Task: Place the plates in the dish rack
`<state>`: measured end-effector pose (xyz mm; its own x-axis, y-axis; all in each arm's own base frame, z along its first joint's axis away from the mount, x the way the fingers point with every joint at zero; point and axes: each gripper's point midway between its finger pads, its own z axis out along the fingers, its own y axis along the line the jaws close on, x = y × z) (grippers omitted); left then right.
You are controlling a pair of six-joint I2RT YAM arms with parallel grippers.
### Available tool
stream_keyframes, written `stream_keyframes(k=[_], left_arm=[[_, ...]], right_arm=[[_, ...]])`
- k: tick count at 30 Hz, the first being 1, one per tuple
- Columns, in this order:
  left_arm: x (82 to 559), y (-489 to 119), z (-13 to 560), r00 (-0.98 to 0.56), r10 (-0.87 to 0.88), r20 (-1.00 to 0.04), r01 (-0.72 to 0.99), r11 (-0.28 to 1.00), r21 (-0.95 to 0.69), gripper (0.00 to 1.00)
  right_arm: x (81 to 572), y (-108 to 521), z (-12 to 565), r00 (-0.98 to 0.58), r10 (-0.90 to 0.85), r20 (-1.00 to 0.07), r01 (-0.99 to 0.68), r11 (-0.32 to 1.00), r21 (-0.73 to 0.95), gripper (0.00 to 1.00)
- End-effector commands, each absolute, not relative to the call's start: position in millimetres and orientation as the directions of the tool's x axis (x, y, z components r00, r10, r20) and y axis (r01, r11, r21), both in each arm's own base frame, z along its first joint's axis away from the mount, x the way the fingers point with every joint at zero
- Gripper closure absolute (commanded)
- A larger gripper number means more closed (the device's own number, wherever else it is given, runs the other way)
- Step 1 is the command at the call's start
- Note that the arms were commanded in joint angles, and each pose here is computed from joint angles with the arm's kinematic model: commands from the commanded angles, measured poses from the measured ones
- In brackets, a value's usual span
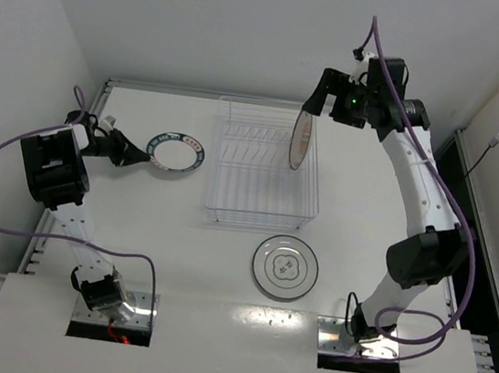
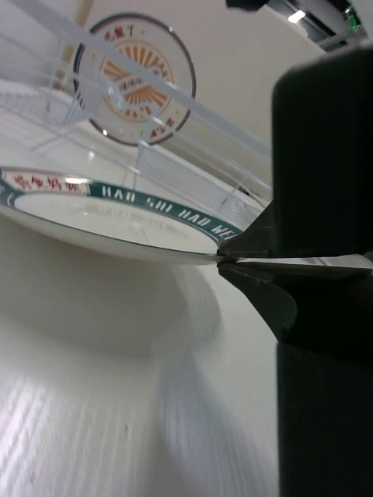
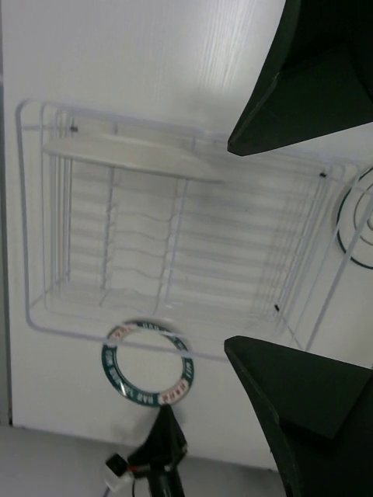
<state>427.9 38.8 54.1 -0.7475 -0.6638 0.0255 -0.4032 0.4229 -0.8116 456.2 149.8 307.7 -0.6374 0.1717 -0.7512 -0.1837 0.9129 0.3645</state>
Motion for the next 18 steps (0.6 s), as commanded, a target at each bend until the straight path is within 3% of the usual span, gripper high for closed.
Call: stream_keyframes(k=[1, 5, 7, 18], left_arm=[[443.7, 34.1, 113.7, -0.753, -0.655, -0.071, -0.232, 0.364, -0.902, 1.0], [448.6, 11.0, 142.0, -0.78, -0.612, -0.133, -0.136, 0.373, -0.918, 1.0], [448.2, -7.8, 157.3, -0.796, -0.584, -0.158, -0.089, 0.371, -0.924, 1.0], [444.7, -7.7, 190.6, -0.776, -0.564, -0.281, -0.023, 0.47, -0.882, 1.0]], right_arm=[[454.4, 184.9, 318.6, -0.621, 0.198, -0.759, -0.366, 0.783, 0.503, 0.0], [442.6, 227.9, 312.0, -0.712, 0.194, -0.675, -0.487, 0.557, 0.673, 0.0], [449.0, 242.9, 299.2, -0.748, 0.194, -0.634, -0.487, 0.489, 0.724, 0.06], [450.9, 279.0, 274.0, -0.821, 0.124, -0.557, -0.487, 0.356, 0.797, 0.16]])
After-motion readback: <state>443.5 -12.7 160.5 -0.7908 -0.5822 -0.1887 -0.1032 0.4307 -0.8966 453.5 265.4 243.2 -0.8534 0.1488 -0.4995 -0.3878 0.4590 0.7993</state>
